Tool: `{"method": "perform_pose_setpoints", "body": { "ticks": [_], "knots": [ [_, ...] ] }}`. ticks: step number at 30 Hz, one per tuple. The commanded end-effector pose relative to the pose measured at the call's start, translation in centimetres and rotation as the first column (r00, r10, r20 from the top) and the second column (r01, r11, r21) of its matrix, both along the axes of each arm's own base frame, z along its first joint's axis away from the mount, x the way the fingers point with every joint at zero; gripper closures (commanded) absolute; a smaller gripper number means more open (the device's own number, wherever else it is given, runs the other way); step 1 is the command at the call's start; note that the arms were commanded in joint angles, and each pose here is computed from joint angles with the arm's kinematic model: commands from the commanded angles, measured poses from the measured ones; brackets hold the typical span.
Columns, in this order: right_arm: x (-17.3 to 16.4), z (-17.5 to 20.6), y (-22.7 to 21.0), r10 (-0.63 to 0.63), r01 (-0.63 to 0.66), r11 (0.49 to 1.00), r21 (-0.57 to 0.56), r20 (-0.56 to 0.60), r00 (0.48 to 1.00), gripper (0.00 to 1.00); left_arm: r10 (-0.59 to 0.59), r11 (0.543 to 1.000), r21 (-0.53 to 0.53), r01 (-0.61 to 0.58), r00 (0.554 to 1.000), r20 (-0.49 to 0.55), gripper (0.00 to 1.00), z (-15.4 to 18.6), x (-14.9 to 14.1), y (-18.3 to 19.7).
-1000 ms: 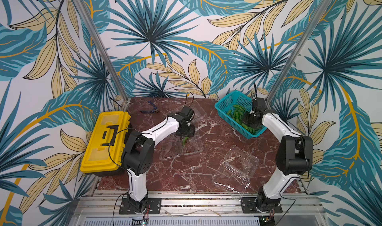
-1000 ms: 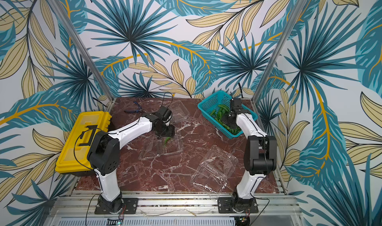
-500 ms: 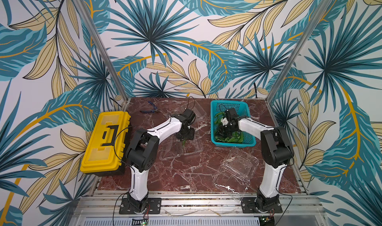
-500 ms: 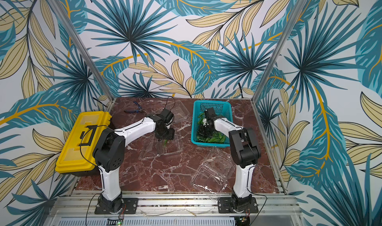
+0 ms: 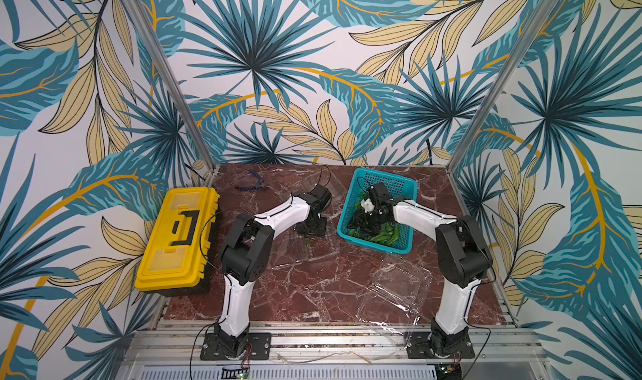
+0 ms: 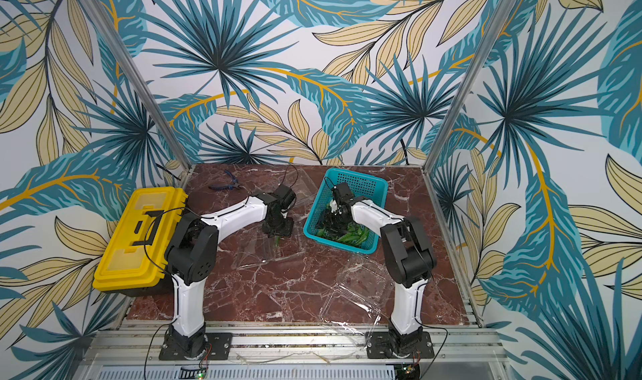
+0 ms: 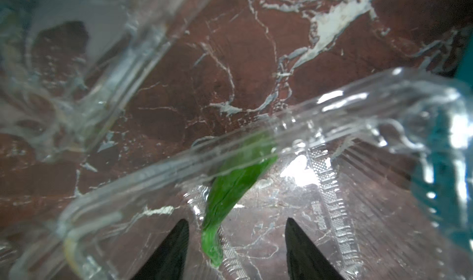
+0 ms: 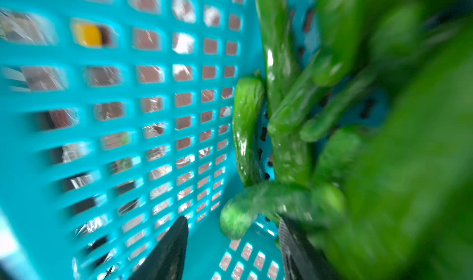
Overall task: Take small green peppers out of containers
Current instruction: Move the basket to the center of the board, then pick up the green pepper from the packing box.
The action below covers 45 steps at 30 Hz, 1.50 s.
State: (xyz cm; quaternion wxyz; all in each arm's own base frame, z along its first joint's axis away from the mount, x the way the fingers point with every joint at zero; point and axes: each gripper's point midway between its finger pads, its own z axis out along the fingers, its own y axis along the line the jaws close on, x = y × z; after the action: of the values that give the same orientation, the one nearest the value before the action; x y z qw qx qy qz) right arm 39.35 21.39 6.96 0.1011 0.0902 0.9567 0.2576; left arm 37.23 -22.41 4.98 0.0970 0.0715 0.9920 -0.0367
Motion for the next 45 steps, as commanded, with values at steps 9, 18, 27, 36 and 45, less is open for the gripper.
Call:
{"method": "perform_pose_setpoints", "body": {
  "ticks": [9, 18, 27, 36, 45],
  "knots": [
    [2.4, 6.3, 0.1, -0.003, 0.004, 1.0, -0.003, 0.16, 0.987, 0.41, -0.029, 0.999, 0.043, 0.031, 0.999, -0.046, 0.48, -0.3, 0.1, -0.5],
    [3.2, 6.6, 1.0, 0.02, -0.024, 1.0, 0.02, 0.156, 0.988, 0.41, -0.023, 0.997, 0.077, 0.031, 0.994, -0.106, 0.57, -1.9, -0.8, -0.4],
    [3.0, 6.5, 0.9, 0.013, -0.018, 1.0, 0.026, 0.158, 0.987, 0.41, -0.078, 0.995, 0.059, 0.081, 0.996, -0.046, 0.99, 0.2, -0.6, -2.3],
    [2.9, 7.6, -3.8, -0.12, 0.129, 0.991, -0.024, 0.227, 0.966, 0.41, -0.086, 0.995, -0.031, 0.094, 0.978, 0.192, 1.0, 10.8, -0.3, -3.4],
    [1.8, 7.1, -13.7, -0.355, 0.391, 0.912, -0.122, 0.241, 0.903, 0.42, -0.287, 0.924, -0.149, 0.351, 0.897, 0.336, 1.0, 16.1, 1.6, -12.4]
  ]
}}
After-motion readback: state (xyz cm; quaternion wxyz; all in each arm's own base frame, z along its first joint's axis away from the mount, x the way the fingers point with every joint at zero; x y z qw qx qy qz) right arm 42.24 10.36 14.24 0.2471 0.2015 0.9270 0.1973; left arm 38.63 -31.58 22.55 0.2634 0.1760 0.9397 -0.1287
